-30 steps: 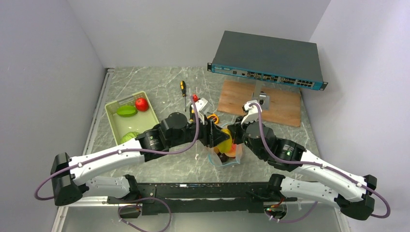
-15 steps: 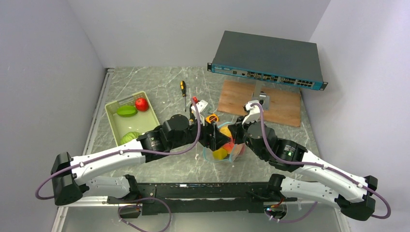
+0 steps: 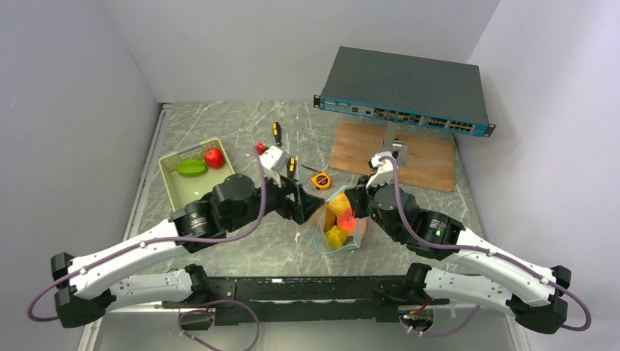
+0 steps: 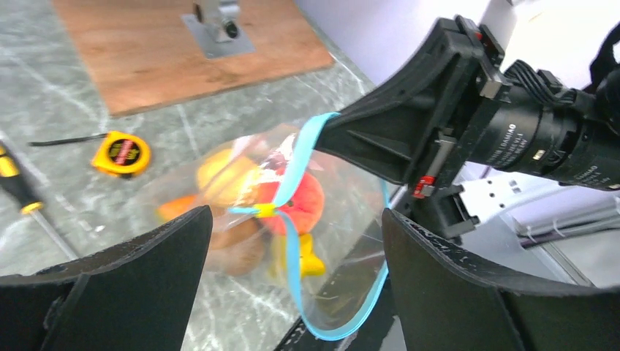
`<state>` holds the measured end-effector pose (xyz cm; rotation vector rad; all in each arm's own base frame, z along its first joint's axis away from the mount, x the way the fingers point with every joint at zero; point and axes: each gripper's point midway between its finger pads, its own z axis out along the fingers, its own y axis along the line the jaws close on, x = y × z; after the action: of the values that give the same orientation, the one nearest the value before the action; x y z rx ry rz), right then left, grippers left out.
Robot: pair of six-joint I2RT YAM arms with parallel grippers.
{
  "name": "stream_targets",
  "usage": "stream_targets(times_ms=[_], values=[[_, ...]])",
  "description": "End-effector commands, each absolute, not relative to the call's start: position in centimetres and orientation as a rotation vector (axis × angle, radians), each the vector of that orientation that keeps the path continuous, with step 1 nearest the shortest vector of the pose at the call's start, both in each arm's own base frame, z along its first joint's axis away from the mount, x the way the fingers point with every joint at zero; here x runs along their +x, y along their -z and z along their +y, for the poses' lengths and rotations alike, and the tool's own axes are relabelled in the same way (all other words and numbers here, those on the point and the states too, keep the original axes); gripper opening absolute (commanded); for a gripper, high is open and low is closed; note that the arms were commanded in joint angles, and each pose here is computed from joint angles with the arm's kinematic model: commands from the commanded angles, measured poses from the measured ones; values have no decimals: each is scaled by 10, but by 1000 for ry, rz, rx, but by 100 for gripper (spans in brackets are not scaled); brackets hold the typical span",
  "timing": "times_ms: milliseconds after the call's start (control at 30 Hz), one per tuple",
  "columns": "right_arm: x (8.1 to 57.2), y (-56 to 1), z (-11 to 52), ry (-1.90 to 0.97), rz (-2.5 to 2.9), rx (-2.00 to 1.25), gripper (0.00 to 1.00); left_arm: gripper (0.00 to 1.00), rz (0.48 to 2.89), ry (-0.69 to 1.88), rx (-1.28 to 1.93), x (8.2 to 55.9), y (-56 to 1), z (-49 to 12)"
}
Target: Place the food in the zip-top bag and seal the zipper
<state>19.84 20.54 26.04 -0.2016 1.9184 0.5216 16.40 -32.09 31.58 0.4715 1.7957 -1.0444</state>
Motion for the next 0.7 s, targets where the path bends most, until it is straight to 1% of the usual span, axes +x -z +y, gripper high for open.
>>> stream_targets(times_ms=[0, 233, 367, 467, 667], values=[[200, -282, 209, -592, 1858, -148, 0, 92, 1774, 857, 338, 187, -330, -266], [200, -280, 207, -582, 1861, -145, 0, 100, 1820, 613, 50, 220, -300, -174], [201, -278, 207, -571, 1864, -147, 0, 100, 1861, 440, -81, 237, -278, -127], [201, -277, 208, -572, 1865, -153, 0, 100, 1901, 329, -138, 253, -261, -104], [201, -276, 208, -561, 1872, -165, 0, 100, 1994, 229, -318, 292, -222, -61]])
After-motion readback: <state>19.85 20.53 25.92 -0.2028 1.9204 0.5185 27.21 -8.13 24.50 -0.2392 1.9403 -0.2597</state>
